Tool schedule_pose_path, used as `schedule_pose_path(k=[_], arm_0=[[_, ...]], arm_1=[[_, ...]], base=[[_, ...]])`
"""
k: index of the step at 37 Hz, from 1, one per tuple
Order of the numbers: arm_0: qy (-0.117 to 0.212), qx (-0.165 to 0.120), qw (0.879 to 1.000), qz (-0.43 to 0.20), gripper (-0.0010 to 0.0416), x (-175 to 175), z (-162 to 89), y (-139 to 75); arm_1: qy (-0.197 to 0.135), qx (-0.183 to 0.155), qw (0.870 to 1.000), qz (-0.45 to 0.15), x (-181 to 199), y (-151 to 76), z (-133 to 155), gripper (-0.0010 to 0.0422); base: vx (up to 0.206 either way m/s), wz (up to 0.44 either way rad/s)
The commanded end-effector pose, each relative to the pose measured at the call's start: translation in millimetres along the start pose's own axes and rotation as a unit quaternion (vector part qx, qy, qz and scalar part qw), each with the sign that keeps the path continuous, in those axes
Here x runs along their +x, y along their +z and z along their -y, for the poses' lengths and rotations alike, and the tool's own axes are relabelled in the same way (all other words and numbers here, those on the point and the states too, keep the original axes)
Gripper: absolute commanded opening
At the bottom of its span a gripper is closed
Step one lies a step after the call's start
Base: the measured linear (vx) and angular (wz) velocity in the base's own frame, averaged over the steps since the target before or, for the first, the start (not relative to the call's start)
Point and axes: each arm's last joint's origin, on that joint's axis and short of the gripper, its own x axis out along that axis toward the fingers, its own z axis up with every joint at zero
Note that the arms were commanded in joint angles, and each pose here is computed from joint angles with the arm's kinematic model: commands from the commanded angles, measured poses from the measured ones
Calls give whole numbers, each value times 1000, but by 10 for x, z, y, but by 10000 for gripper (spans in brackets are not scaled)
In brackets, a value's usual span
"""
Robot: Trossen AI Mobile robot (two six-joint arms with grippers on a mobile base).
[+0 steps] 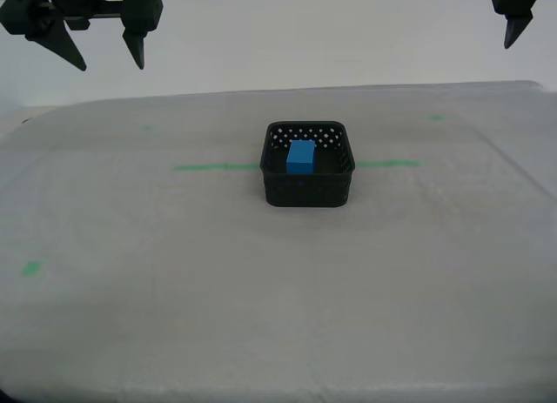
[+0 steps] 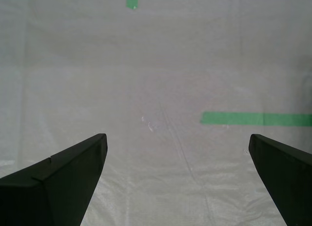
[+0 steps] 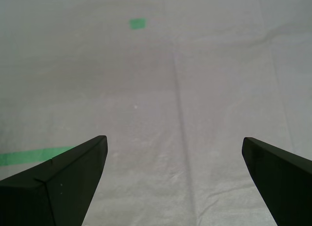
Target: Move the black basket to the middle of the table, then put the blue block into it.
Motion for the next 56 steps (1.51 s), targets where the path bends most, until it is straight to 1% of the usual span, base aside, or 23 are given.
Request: schedule_pose_path(k=[1,56], arm_0=[[0,-1,1000,0,387,2,-1,1],[0,-1,1000,0,387,2,-1,1]], arm_1=[[-1,2,1000,1,-5,2,-1,400],[-1,2,1000,2,-4,4,-2,400]], base=[[0,0],[0,0]])
